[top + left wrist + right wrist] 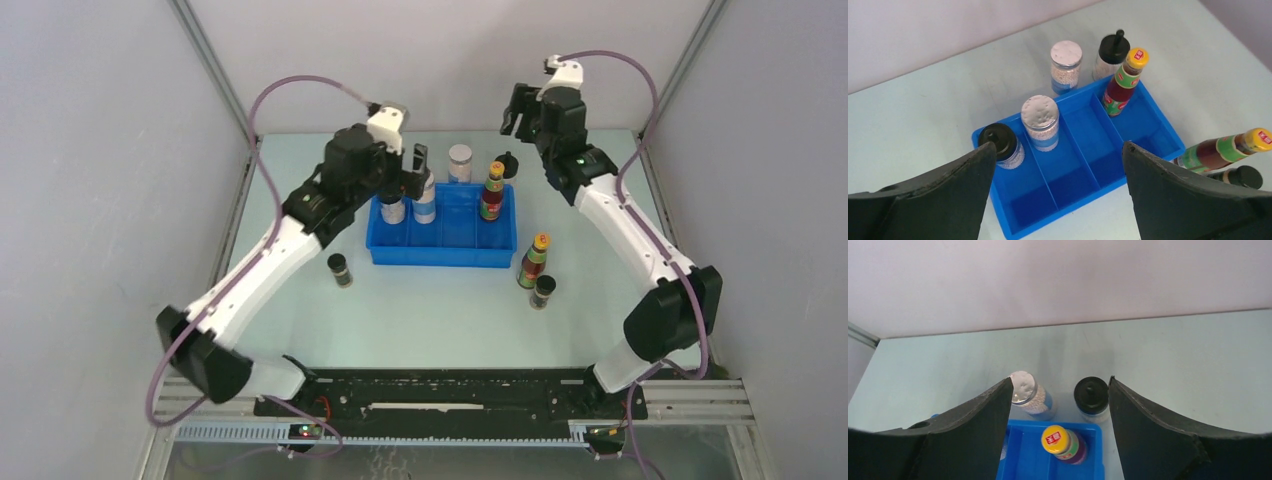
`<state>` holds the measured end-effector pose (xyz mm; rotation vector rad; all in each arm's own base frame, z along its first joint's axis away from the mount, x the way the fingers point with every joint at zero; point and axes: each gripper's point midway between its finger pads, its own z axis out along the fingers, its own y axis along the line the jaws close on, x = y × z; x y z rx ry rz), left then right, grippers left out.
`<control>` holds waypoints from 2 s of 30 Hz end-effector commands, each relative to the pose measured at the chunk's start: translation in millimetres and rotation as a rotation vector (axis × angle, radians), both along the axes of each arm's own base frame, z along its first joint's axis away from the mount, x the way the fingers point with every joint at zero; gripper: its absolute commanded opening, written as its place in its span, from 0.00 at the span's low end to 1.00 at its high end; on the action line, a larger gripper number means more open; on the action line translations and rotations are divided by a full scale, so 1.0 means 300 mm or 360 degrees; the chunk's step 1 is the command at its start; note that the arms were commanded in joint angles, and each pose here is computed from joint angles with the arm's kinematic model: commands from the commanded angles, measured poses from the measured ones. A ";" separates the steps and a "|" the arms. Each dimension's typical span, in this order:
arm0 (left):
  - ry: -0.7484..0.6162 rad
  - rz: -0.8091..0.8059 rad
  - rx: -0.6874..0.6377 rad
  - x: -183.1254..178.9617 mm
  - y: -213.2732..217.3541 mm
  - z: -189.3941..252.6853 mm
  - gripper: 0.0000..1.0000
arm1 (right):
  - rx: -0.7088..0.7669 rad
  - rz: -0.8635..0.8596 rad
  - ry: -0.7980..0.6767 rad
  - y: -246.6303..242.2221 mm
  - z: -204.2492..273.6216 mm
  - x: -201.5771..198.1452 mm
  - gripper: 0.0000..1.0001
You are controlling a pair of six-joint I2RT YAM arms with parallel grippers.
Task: Organize the condiment bottles
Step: Place the bottle in the storage box, then pick up the bottle from the center of the board.
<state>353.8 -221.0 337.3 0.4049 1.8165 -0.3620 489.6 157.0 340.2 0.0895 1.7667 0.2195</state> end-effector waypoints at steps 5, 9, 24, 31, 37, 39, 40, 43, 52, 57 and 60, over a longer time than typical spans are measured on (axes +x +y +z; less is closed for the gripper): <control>0.0123 -0.0265 -0.0018 0.149 -0.165 -0.035 1.00 | 0.0186 -0.0097 0.0002 -0.127 0.047 -0.073 0.79; 0.0148 -0.0322 -0.0039 0.216 -0.228 -0.065 1.00 | 0.0211 -0.0099 -0.0002 -0.147 0.036 -0.083 0.79; 0.0166 -0.0253 0.0034 0.387 -0.279 -0.134 1.00 | 0.0204 -0.0157 0.0082 -0.198 -0.035 -0.029 0.79; 0.0094 -0.0202 -0.0026 0.386 -0.261 -0.066 1.00 | 0.0162 -0.0100 0.0286 -0.182 -0.145 0.072 0.79; 0.0001 -0.0138 -0.0099 0.347 -0.225 0.000 0.99 | 0.0151 0.0047 0.0483 -0.156 -0.254 0.136 0.79; -0.0036 -0.0116 -0.0121 0.332 -0.211 0.025 0.99 | 0.0151 0.0104 0.0567 -0.147 -0.295 0.144 0.79; -0.0056 -0.0111 -0.0135 0.321 -0.207 0.041 0.99 | 0.0144 0.0124 0.0605 -0.143 -0.321 0.154 0.80; -0.0093 -0.0108 -0.0161 0.294 -0.201 0.070 0.99 | 0.0125 0.0170 0.0667 -0.129 -0.349 0.168 0.81; -0.0216 -0.0070 -0.0190 0.232 -0.183 0.148 0.99 | 0.0087 0.0251 0.0789 -0.104 -0.421 0.210 0.83; -0.0241 -0.0080 -0.0195 0.218 -0.188 0.166 0.99 | 0.0061 0.0275 0.0840 -0.100 -0.470 0.215 0.88; -0.0244 -0.0082 -0.0196 0.213 -0.192 0.166 0.99 | 0.0050 0.0291 0.0873 -0.097 -0.500 0.214 0.94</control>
